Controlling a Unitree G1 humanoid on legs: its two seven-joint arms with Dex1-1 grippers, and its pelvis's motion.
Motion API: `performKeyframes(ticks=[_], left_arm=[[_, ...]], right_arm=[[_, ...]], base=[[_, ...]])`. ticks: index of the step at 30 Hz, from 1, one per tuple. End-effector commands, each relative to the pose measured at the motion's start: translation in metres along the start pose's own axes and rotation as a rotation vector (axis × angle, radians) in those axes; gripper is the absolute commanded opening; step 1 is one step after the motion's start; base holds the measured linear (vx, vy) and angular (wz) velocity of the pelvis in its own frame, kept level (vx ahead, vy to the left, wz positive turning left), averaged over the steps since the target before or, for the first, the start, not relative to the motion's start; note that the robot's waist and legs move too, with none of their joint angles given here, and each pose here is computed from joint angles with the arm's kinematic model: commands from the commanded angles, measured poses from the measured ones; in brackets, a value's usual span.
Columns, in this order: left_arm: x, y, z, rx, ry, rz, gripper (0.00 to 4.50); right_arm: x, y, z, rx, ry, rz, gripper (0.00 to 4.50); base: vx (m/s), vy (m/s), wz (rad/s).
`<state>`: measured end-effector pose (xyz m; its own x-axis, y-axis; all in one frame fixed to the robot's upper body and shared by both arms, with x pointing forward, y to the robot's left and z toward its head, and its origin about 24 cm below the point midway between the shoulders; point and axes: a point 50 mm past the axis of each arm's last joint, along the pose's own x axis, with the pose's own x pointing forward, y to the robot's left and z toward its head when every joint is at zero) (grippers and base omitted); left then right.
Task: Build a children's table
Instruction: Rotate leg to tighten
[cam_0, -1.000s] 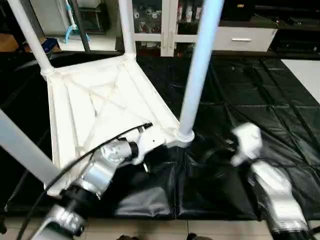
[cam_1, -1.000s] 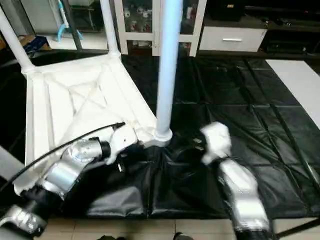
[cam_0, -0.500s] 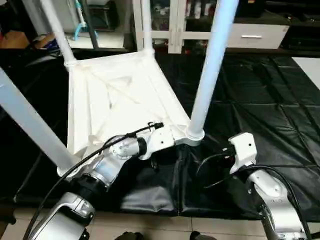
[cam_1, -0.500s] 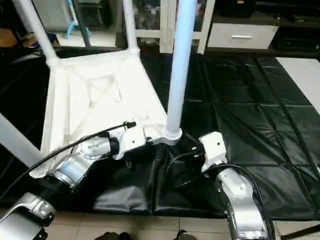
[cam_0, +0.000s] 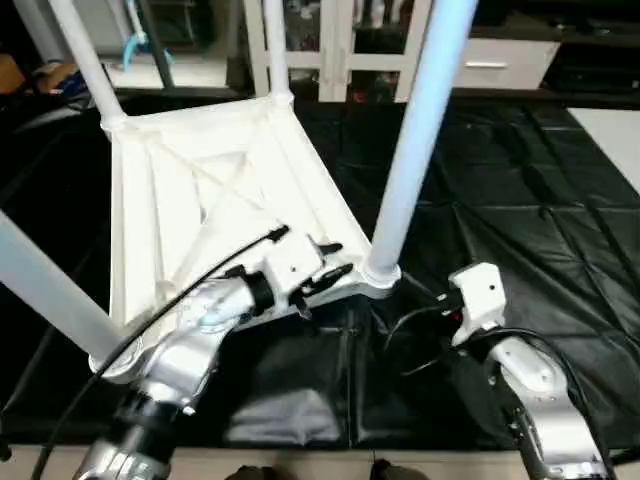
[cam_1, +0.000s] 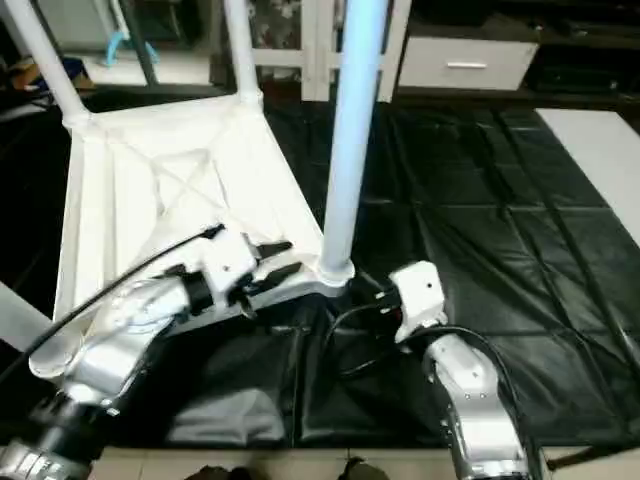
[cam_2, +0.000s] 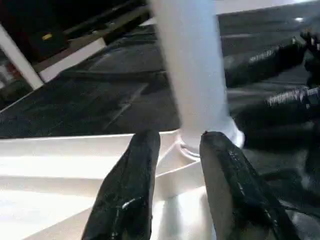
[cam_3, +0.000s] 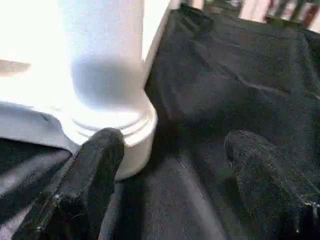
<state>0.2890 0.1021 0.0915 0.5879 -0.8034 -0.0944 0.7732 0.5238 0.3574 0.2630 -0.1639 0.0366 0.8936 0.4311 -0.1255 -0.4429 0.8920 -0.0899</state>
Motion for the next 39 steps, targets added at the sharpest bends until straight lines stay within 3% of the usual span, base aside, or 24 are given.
performKeyframes(ticks=[1,2,5,7,9,14,15,17,22,25,30,34,37,38,39], left_arm=[[-0.015,-0.003,0.005,-0.048,-0.008,0.035,1.94],[-0.027,-0.010,0.003,-0.092,0.000,0.062,2.01],[-0.036,-0.019,0.003,-0.143,-0.001,0.080,2.22],[-0.050,-0.036,0.004,-0.233,0.000,0.066,2.22],[-0.055,-0.042,0.004,-0.264,0.010,0.053,2.22],[-0.075,-0.056,0.002,-0.344,0.035,0.067,2.22],[-0.076,-0.056,0.002,-0.345,0.035,0.067,2.22],[-0.091,-0.064,0.001,-0.391,0.065,0.111,2.22],[-0.107,-0.068,-0.004,-0.439,0.082,0.211,2.22],[-0.114,-0.066,-0.010,-0.461,0.068,0.304,2.22],[-0.123,-0.063,-0.013,-0.450,0.083,0.396,2.22],[-0.127,-0.067,-0.012,-0.437,0.117,0.432,2.22],[-0.125,-0.067,-0.021,-0.442,0.170,0.564,2.22],[-0.123,-0.064,-0.025,-0.435,0.170,0.671,2.22],[-0.123,-0.064,-0.025,-0.435,0.170,0.671,2.22]], right_arm=[[0.002,0.005,0.009,0.002,-0.061,0.032,3.58],[0.003,0.006,0.012,0.007,-0.089,0.037,3.58],[0.002,0.006,0.014,0.004,-0.110,0.048,3.58],[-0.003,0.007,0.014,-0.003,-0.121,0.086,3.58],[-0.005,0.009,0.013,0.047,-0.128,0.131,3.58],[-0.019,0.028,0.016,0.076,-0.111,0.495,3.58],[-0.019,0.028,0.016,0.076,-0.110,0.499,3.58],[-0.030,0.028,0.019,0.084,-0.075,0.684,3.58],[-0.040,0.024,0.024,0.080,-0.044,0.815,3.58],[-0.026,0.021,0.037,0.121,-0.115,0.768,3.58],[-0.007,0.034,0.050,0.182,-0.174,0.756,3.58],[0.004,0.044,0.047,0.195,-0.151,0.718,3.58],[0.008,0.049,0.035,0.171,-0.103,0.657,3.58],[0.012,0.051,0.032,0.167,-0.100,0.601,3.58],[0.012,0.051,0.032,0.167,-0.100,0.601,3.58]], base=[[0.072,-0.014,0.04],[0.082,-0.020,0.00],[0.075,-0.033,0.00],[0.000,0.000,0.00],[0.000,0.000,0.00],[0.000,0.000,0.00],[-0.051,0.005,0.02],[-0.025,0.003,0.01],[-0.035,0.005,0.00],[-0.057,0.007,-0.04],[-0.077,0.013,-0.13],[-0.101,-0.006,0.04],[0.002,-0.115,0.16],[0.094,-0.017,0.03],[0.000,0.000,0.00]])
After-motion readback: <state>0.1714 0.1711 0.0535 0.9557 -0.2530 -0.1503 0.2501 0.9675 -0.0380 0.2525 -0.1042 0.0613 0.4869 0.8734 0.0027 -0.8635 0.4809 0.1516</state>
